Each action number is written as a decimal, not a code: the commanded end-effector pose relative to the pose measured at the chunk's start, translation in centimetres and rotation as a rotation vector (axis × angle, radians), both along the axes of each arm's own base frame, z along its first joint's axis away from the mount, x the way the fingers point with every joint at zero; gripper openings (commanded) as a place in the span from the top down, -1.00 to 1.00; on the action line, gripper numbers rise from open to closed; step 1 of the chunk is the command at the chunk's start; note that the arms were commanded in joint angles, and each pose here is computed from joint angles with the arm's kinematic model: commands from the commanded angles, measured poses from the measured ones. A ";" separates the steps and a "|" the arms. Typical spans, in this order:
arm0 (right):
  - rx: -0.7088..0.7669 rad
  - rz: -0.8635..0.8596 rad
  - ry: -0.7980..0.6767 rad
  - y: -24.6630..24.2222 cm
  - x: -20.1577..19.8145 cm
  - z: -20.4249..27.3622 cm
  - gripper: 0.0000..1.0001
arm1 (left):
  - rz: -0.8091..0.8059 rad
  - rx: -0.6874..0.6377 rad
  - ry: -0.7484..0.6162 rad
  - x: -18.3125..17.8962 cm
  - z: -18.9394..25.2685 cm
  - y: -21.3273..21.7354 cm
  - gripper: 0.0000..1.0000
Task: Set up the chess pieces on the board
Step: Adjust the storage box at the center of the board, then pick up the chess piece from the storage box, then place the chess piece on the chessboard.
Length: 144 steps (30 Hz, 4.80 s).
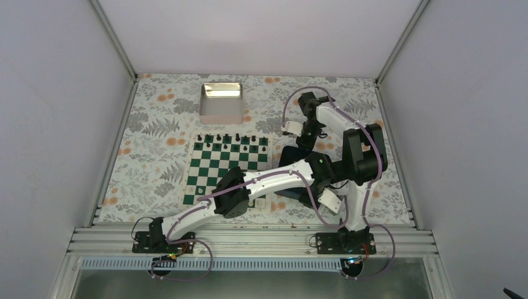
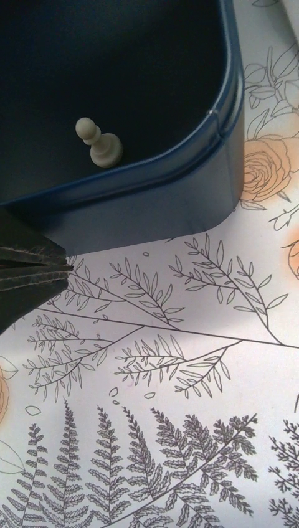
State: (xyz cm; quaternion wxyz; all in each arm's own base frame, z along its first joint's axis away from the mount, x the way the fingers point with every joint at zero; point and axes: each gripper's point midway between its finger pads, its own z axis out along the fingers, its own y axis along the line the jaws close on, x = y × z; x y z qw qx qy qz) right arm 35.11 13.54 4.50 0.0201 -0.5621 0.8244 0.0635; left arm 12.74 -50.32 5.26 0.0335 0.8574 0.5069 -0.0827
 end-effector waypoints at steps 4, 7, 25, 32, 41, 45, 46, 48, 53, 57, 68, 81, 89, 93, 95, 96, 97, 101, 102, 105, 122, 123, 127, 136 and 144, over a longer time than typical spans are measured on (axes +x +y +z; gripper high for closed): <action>0.052 0.013 -0.037 0.9 0.0 2.3 0.92 | -0.015 -0.065 -0.003 -0.9 0.9 -1.7 0.95; 0.091 -0.017 -0.090 -0.4 1.2 4.3 0.92 | -0.003 -0.026 -0.016 -1.1 1.2 -0.2 0.95; 0.146 -0.070 -0.283 -6.4 -1.5 11.1 0.08 | 0.198 -0.124 -0.271 1.6 14.0 11.3 -0.08; 0.135 0.006 -0.265 -3.6 -6.0 11.2 -0.38 | 0.501 -0.227 -0.459 13.2 19.6 18.9 -0.85; 0.051 0.050 -0.228 -2.1 -8.4 8.2 -0.47 | 1.055 -0.484 -0.820 26.5 29.0 37.3 -1.00; -0.014 0.012 -0.199 -2.9 -8.0 6.5 -0.30 | 1.334 -0.596 -0.911 28.8 31.8 47.5 -1.00; -0.026 0.005 -0.199 -3.1 -7.8 6.1 -0.29 | 1.397 -0.631 -0.908 29.0 32.0 49.7 -1.00; -0.044 -0.003 -0.191 -3.3 -7.6 5.6 -0.27 | 1.499 -0.697 -0.873 29.0 31.6 53.1 -1.00; -0.081 -0.016 -0.154 -3.6 -7.5 3.7 -0.20 | 1.635 -0.780 -0.823 28.6 29.0 56.8 -1.00; -0.126 -0.035 -0.145 -4.6 -7.4 2.0 -0.19 | 1.655 -0.783 -0.757 28.8 26.9 57.0 -1.00; -0.160 -0.051 -0.162 -5.3 -6.5 -0.7 -0.17 | 1.660 -0.814 -0.677 29.3 25.8 56.6 -1.00; -0.174 -0.048 -0.126 -5.4 -6.5 -2.2 0.09 | 1.652 -0.817 -0.650 29.3 25.4 56.2 -1.00; -0.196 -0.061 -0.130 -6.1 -6.6 -2.4 0.21 | 1.638 -0.821 -0.633 29.1 25.3 55.8 -1.00; -0.201 -0.071 -0.123 -6.2 -6.7 -2.7 0.33 | 1.634 -0.822 -0.628 29.1 25.2 55.7 -1.00; -0.193 -0.071 -0.127 -6.1 -6.6 -2.7 0.42 | 1.631 -0.823 -0.629 29.0 25.2 55.7 -1.00; -0.188 -0.071 -0.127 -6.0 -6.6 -2.7 0.47 | 1.631 -0.822 -0.628 29.0 25.2 55.7 -1.00; -0.188 -0.071 -0.128 -6.0 -6.5 -2.7 0.50 | 1.631 -0.822 -0.628 29.0 25.2 55.7 -1.00; -0.187 -0.074 -0.130 -6.0 -6.4 -2.0 0.65 | 1.630 -0.822 -0.630 29.0 25.2 55.7 -1.00; -0.185 -0.076 -0.135 -5.9 -6.4 -1.6 0.67 | 1.630 -0.823 -0.631 28.9 25.3 55.7 -1.00; -0.165 -0.074 -0.161 -5.5 -6.3 0.4 0.73 | 1.629 -0.823 -0.633 28.9 25.3 55.7 -1.00; -0.039 0.220 -0.203 6.9 -11.3 8.3 0.86 | 1.623 -0.832 -0.644 28.6 26.0 55.6 -1.00; -0.035 0.250 -0.200 8.0 -11.8 8.2 0.86 | 1.622 -0.834 -0.646 28.6 26.1 55.6 -1.00; -0.038 0.357 -0.172 12.1 -13.5 6.8 0.86 | 1.619 -0.833 -0.640 28.7 26.0 55.5 -1.00; -0.057 0.527 -0.110 17.8 -16.4 2.5 0.88 | 1.614 -0.834 -0.634 28.7 25.9 55.5 -1.00; -0.064 0.589 -0.080 20.1 -17.1 0.3 0.88 | 1.611 -0.837 -0.629 28.8 25.8 55.3 -1.00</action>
